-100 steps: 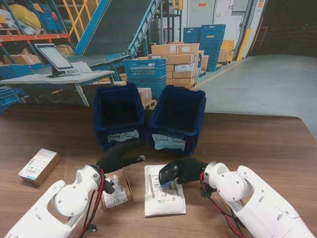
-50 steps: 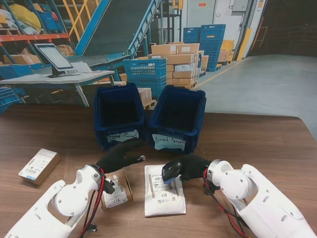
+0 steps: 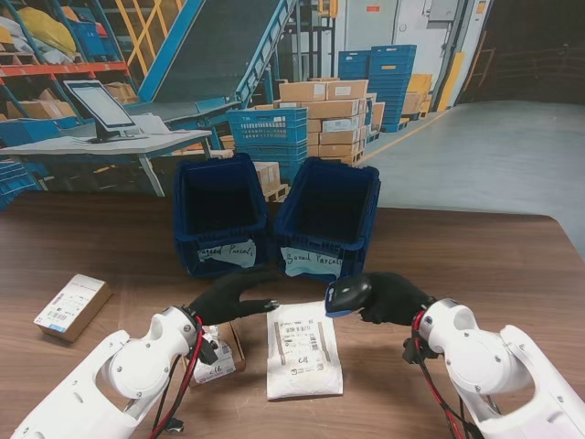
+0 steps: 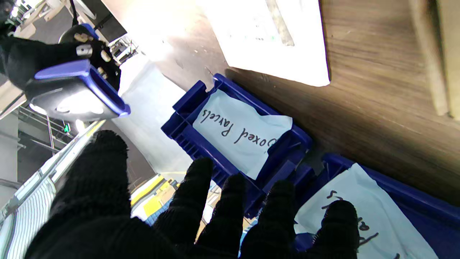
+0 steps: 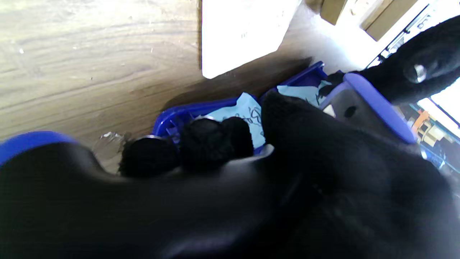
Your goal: Scan and sort packages by packaging type
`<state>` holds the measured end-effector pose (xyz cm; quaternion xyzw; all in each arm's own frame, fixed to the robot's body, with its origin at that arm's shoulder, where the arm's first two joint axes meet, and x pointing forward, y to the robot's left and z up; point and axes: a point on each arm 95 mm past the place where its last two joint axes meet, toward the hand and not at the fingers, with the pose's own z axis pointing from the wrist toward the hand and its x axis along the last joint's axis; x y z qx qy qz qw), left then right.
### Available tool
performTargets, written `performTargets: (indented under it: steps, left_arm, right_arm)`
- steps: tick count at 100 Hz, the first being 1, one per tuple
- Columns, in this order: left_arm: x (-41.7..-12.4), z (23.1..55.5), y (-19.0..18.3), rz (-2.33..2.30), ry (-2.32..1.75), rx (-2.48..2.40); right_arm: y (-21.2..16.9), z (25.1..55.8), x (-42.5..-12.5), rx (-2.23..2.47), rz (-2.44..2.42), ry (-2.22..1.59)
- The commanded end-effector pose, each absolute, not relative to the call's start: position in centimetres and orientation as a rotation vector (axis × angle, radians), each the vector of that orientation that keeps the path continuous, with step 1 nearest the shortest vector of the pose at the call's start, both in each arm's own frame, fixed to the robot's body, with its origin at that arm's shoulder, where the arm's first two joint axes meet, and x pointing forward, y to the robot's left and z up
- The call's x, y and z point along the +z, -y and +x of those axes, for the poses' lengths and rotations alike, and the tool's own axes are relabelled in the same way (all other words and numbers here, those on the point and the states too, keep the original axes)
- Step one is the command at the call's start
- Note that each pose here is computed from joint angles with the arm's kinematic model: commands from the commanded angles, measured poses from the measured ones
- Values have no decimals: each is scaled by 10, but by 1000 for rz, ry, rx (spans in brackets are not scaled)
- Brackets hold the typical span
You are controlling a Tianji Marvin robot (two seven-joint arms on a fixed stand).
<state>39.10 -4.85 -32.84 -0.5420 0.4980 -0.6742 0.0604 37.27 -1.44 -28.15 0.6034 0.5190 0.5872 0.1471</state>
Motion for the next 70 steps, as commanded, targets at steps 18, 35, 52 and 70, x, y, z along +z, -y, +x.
performTargets:
  steps: [18, 35, 52, 70]
  left_arm:
    - [-340, 377, 67, -1614, -1670, -2014]
    - [-347, 371, 77, -1597, -1741, -2025]
    - [-356, 373, 85, -1619, -1814, -2017]
    - [-359, 378, 93, -1575, -1885, -2003]
  right_arm:
    - [17, 355, -264, 1736, 1745, -1334]
    - [22, 349, -253, 1746, 1743, -1234]
    - [26, 345, -248, 1751, 1746, -1170]
    - [29, 344, -248, 1753, 1758, -1143]
